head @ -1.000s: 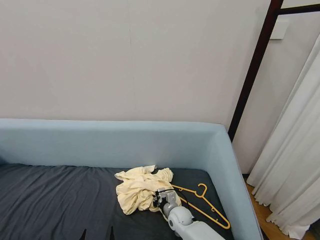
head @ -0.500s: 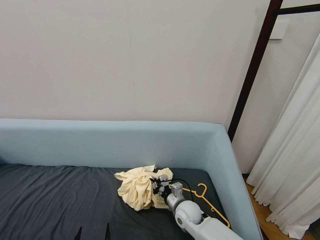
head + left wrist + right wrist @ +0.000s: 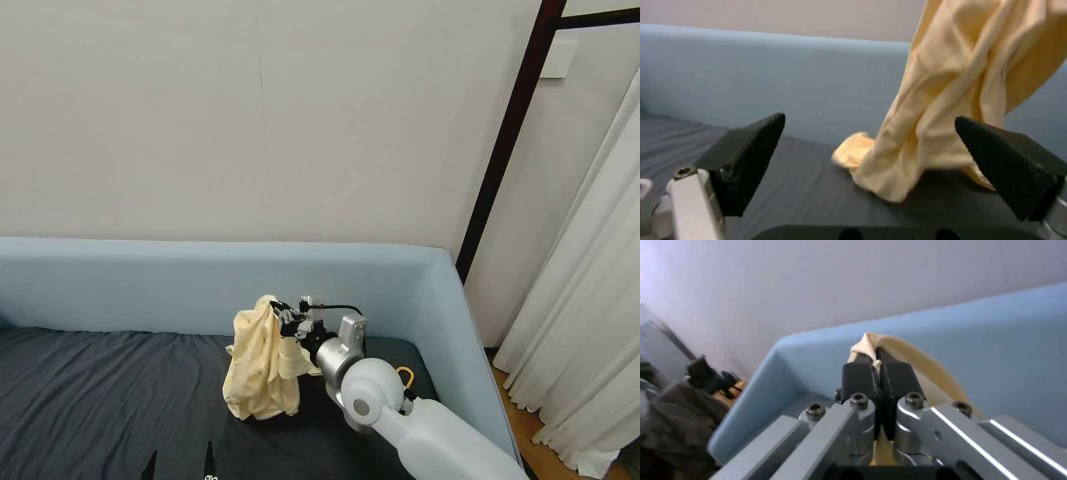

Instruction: Pick up the clothes from the sofa and hang them on the clothes hanger.

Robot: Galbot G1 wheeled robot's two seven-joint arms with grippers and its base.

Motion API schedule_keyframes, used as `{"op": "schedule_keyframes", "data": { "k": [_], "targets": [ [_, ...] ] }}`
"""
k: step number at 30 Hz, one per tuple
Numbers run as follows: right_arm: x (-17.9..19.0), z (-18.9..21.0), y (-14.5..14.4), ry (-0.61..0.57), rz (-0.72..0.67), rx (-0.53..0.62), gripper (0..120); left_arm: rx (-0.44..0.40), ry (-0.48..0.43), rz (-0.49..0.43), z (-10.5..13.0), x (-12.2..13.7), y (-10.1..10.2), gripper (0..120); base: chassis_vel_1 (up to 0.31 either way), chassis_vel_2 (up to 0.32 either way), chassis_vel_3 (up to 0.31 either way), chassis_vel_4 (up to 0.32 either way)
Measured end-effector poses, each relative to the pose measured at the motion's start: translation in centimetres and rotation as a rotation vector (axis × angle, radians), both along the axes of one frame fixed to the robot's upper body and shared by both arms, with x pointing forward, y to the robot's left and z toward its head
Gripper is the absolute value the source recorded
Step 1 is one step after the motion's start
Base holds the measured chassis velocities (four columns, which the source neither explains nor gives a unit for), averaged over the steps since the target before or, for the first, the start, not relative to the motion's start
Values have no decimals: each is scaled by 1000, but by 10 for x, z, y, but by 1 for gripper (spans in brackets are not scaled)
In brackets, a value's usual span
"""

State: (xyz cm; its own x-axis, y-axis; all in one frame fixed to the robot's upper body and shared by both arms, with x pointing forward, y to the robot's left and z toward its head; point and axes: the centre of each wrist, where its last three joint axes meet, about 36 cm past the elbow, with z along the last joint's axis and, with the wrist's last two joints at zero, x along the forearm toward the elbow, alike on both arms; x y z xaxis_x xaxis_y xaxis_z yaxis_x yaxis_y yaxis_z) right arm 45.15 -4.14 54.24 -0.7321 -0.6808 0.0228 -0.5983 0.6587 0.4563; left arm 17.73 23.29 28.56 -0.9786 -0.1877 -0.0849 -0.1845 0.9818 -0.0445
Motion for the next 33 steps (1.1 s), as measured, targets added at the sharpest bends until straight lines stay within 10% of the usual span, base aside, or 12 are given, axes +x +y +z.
{"op": "schedule_keyframes", "data": {
  "k": [12, 25, 33],
  "targets": [
    [-37, 115, 39, -58, 133, 128, 0, -10, -15, 35, 1, -4, -2, 100, 0, 0, 0, 0],
    [-16, 147, 117, -27, 32, 124, 0, -17, -19, 46, -8, -7, 3, 100, 0, 0, 0, 0],
    [29, 55, 87, 175, -312, 23, 0, -26, -4, 36, -16, -5, -4, 100, 0, 0, 0, 0]
  ]
}}
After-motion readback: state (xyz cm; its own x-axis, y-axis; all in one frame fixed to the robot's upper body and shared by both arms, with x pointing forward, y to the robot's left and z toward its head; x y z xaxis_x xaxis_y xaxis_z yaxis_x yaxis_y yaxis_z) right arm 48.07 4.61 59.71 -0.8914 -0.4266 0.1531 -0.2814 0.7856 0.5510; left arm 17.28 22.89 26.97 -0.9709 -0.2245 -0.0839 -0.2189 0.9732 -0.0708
